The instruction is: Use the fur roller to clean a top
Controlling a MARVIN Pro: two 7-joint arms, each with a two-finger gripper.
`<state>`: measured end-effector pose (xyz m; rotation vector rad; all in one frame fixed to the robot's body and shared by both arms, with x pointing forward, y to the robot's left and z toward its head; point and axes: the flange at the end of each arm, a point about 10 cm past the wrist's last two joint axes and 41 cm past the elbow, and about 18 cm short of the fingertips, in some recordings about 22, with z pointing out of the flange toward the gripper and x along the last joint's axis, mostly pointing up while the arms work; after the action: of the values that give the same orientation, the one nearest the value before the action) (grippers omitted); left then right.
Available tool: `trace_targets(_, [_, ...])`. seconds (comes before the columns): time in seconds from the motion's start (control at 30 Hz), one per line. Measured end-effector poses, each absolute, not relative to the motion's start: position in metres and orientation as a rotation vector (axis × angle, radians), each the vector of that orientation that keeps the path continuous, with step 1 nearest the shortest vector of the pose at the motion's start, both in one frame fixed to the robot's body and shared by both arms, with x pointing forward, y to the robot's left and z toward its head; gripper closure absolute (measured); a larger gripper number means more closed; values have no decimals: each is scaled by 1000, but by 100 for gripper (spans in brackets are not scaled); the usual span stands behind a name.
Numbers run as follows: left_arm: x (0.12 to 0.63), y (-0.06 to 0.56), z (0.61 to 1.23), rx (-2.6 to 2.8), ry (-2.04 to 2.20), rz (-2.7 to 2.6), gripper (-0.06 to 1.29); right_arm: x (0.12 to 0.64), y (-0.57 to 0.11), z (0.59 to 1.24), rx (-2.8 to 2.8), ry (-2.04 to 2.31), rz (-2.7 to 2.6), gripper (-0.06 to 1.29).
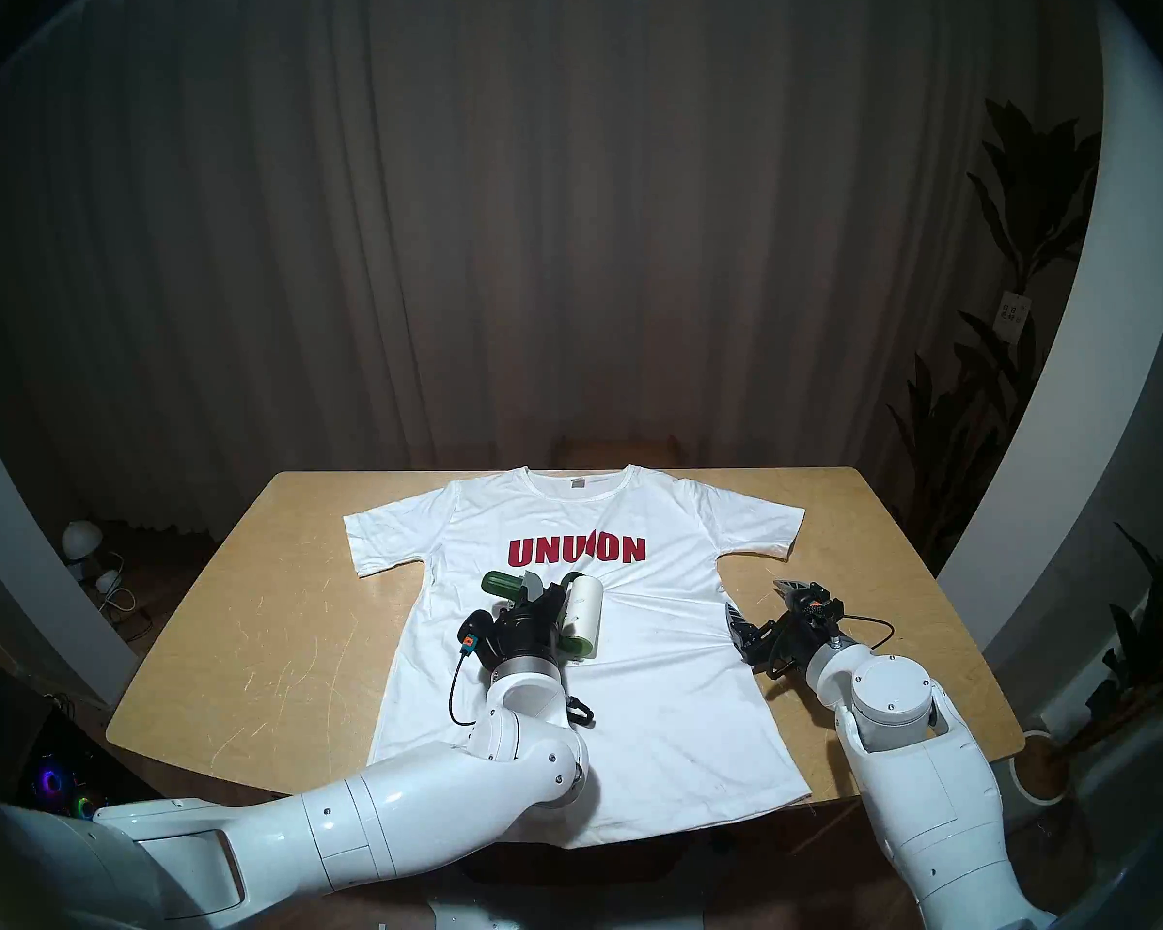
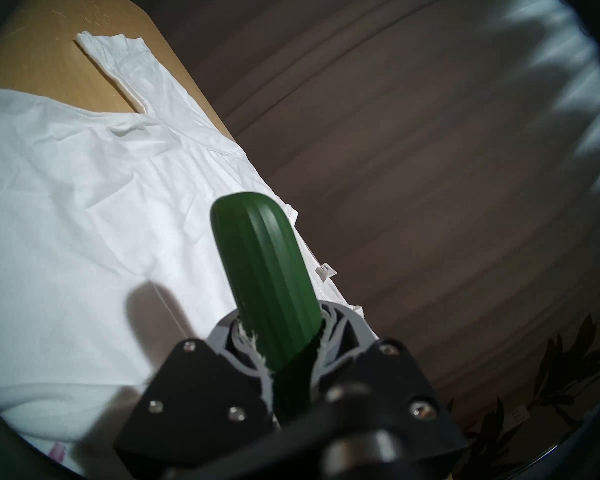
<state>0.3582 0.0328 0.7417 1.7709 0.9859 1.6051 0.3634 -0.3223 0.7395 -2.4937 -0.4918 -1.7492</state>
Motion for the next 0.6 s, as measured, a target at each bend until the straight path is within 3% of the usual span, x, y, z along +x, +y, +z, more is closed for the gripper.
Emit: trace_targets(0.6, [360,37,740,1770,935,1599,112,363,-303,765,-2435,-429,-1672,3])
